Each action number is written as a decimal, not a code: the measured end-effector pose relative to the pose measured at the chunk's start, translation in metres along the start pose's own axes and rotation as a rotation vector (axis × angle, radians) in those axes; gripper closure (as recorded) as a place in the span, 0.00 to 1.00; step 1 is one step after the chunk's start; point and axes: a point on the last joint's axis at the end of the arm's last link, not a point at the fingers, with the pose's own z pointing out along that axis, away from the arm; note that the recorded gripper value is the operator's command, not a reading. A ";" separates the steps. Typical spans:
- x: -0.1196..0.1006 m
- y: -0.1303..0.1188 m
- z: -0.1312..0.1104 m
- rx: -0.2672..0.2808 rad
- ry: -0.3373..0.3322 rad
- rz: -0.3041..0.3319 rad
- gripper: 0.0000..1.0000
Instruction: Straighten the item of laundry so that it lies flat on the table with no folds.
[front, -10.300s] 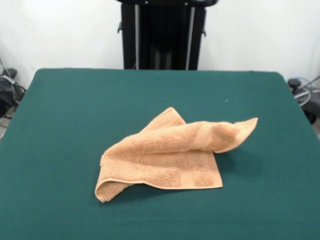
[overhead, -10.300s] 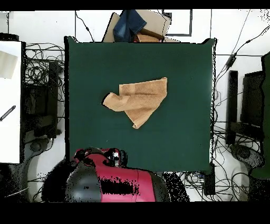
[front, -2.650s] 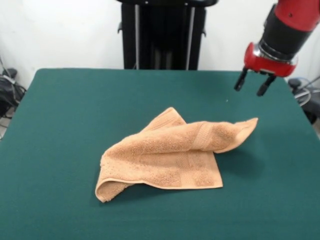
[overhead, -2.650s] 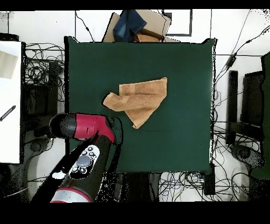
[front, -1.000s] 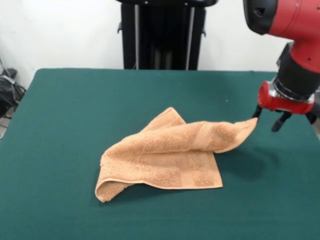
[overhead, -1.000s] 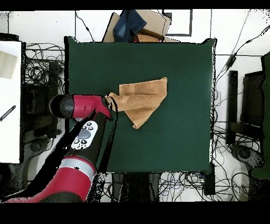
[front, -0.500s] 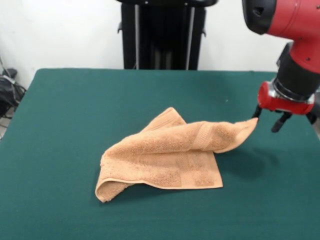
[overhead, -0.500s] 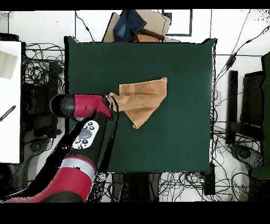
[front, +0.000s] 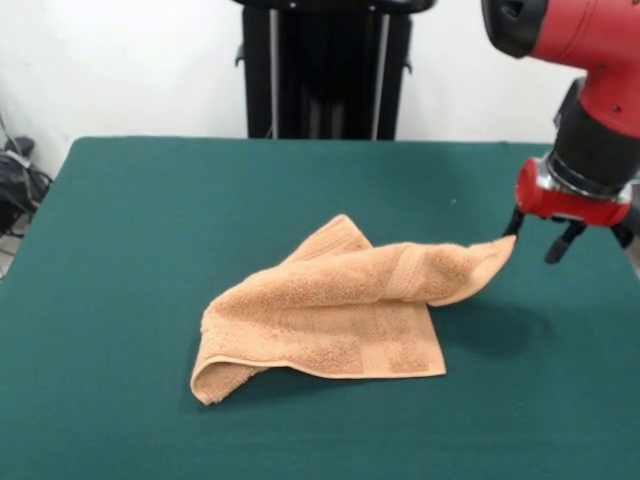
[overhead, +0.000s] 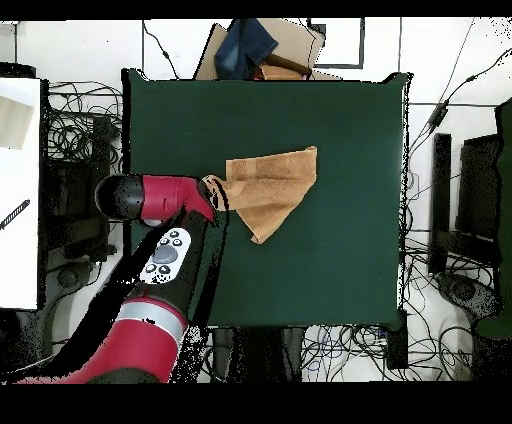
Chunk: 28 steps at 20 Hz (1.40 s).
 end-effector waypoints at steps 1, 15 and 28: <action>-0.002 -0.003 -0.006 -0.001 -0.001 0.005 0.00; -0.016 -0.012 -0.030 -0.011 0.016 0.020 0.00; -0.020 -0.011 -0.016 -0.005 0.023 0.016 0.00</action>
